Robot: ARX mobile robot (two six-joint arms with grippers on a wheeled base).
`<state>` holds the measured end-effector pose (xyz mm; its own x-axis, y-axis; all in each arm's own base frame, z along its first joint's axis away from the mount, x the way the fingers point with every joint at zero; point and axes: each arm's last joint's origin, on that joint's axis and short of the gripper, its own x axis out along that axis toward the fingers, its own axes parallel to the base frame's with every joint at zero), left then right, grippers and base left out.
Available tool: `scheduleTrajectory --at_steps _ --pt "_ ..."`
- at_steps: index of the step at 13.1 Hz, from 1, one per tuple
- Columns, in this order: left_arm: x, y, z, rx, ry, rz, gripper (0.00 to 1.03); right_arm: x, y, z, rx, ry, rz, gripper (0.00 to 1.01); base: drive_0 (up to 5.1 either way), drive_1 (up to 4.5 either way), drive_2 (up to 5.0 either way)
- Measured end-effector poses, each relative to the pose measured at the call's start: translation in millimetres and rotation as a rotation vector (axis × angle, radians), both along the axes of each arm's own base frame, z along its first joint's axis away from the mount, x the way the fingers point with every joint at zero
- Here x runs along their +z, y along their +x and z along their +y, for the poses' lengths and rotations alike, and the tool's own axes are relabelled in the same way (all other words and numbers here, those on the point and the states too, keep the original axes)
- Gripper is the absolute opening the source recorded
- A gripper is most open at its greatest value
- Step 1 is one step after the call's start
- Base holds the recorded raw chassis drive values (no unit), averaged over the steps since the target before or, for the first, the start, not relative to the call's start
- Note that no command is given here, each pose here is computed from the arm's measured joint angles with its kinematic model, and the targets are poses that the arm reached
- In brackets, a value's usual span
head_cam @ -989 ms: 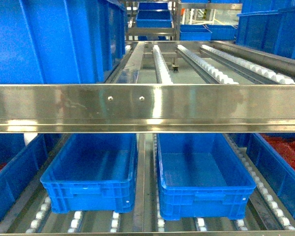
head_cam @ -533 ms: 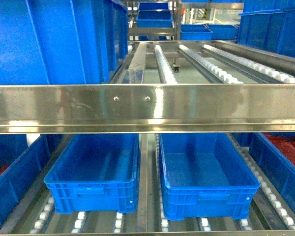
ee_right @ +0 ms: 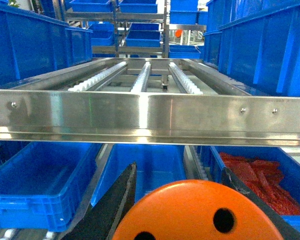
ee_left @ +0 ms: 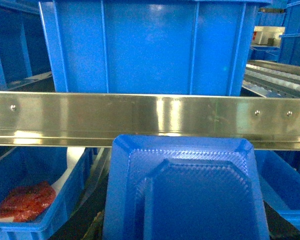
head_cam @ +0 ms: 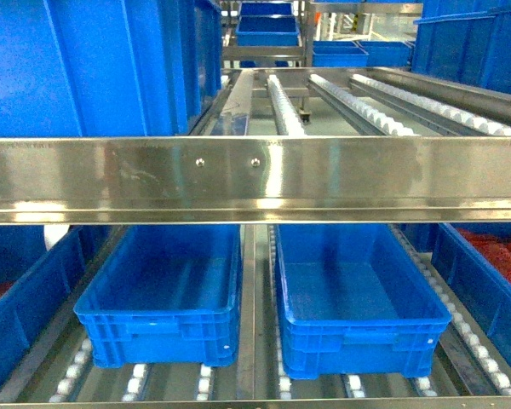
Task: Sort blue parts and orange caps into right shelf containers
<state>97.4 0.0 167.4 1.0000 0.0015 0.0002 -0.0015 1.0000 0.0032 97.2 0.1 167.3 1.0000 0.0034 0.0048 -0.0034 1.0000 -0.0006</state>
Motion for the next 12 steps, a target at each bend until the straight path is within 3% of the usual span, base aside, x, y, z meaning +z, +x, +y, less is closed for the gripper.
scheduleTrajectory --at_steps 12 --pt "-0.3 0.0 0.0 -0.002 0.000 0.003 0.44 -0.2 0.0 -0.1 -0.004 0.002 0.002 0.44 -4.9 2.58 2.6"
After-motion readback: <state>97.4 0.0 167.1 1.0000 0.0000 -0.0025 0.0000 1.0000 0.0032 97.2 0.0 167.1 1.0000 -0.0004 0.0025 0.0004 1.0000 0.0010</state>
